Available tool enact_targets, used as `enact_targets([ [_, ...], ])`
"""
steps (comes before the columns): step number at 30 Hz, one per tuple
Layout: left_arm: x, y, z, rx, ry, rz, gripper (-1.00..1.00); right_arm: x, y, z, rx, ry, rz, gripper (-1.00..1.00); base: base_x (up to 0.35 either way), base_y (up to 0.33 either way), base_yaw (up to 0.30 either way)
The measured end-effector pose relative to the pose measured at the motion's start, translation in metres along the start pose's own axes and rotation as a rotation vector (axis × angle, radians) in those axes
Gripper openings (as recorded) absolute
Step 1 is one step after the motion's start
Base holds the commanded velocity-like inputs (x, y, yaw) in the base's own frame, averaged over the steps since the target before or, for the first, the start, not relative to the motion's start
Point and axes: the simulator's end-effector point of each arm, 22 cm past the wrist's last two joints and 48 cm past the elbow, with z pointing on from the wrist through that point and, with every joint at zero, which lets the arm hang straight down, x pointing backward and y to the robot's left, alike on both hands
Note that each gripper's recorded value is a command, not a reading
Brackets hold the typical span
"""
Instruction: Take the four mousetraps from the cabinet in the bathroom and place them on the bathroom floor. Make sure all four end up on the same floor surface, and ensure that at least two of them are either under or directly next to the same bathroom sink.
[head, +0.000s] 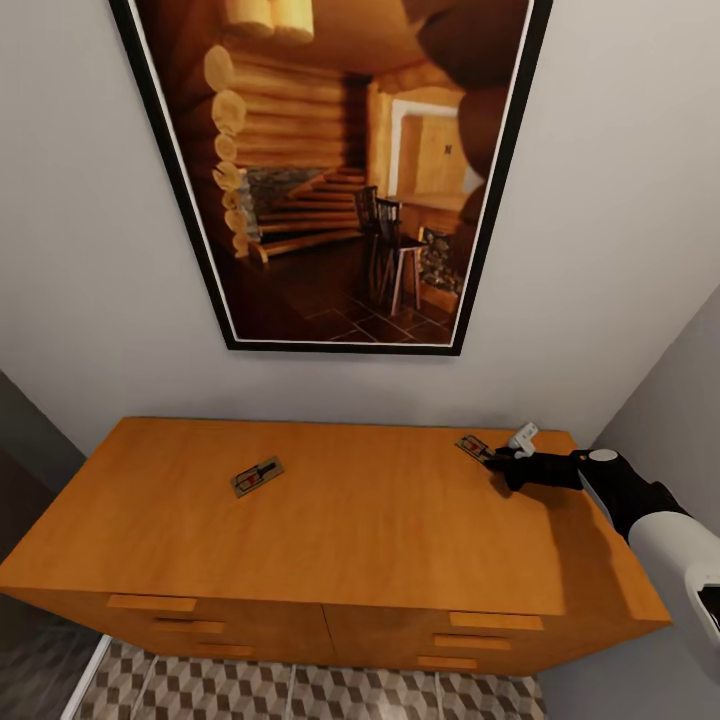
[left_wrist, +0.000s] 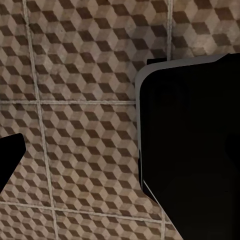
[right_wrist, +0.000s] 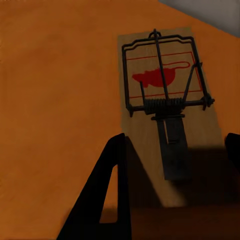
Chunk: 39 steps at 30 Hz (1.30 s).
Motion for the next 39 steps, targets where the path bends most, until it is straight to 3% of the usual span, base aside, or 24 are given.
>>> enact_targets([
  [22, 0.0000, -0.0004, 0.0000, 0.000, 0.000, 0.000, 1.00, -0.0008, 0.0001, 0.0004, 0.000, 0.005, 0.008, -1.00, 0.000, 0.000, 0.000],
  [39, -0.0001, -0.0008, 0.0000, 0.001, 0.000, 0.000, 1.00, -0.0039, -0.0011, -0.0013, 0.006, 0.039, 0.052, -1.00, 0.000, 0.000, 0.000],
])
